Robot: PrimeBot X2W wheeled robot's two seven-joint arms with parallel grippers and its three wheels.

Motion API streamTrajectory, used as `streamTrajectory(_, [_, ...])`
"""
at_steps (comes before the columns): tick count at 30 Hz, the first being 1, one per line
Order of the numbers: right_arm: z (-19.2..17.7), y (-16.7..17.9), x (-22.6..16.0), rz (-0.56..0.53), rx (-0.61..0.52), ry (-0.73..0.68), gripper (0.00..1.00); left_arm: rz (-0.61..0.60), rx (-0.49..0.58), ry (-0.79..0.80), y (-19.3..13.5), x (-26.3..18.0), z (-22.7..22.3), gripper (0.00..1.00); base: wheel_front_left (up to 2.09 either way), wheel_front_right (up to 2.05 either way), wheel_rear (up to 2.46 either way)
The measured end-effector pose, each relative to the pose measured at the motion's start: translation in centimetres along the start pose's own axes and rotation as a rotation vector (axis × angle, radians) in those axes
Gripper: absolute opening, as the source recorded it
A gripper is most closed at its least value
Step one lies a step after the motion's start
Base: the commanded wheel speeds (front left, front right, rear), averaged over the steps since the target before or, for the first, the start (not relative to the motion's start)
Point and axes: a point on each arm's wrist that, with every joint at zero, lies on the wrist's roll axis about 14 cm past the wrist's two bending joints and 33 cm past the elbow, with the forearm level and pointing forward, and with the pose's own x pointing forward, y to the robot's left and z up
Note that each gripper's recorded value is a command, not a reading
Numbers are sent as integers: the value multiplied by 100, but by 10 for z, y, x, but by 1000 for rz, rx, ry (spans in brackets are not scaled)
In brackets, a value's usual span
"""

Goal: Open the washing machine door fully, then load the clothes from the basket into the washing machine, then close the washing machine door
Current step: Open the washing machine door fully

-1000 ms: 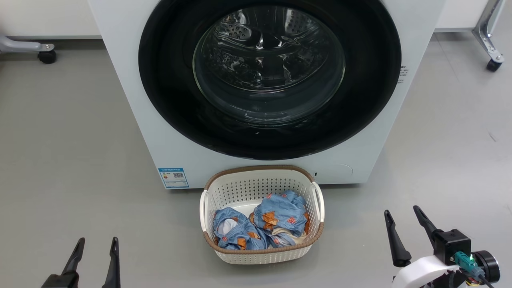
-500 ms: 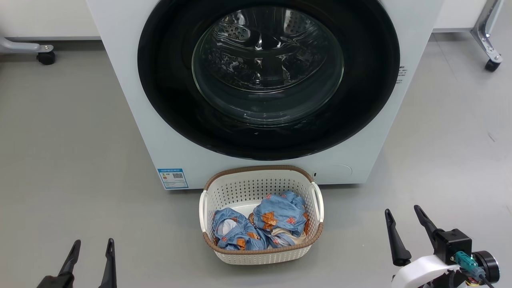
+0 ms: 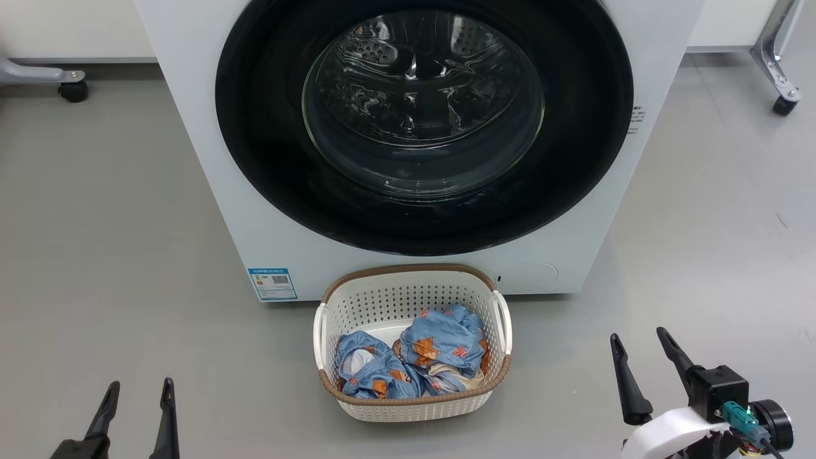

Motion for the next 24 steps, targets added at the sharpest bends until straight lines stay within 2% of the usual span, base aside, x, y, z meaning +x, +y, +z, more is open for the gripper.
streamTrajectory(11, [-1, -2, -1, -6, 2, 4, 100, -8, 0, 1, -2, 3, 0, 100, 60, 60, -120])
streamTrajectory(24, [-2, -5, -2, -15, 3, 5, 100, 22, -15, -25, 4, 5, 8, 100, 86, 86, -171])
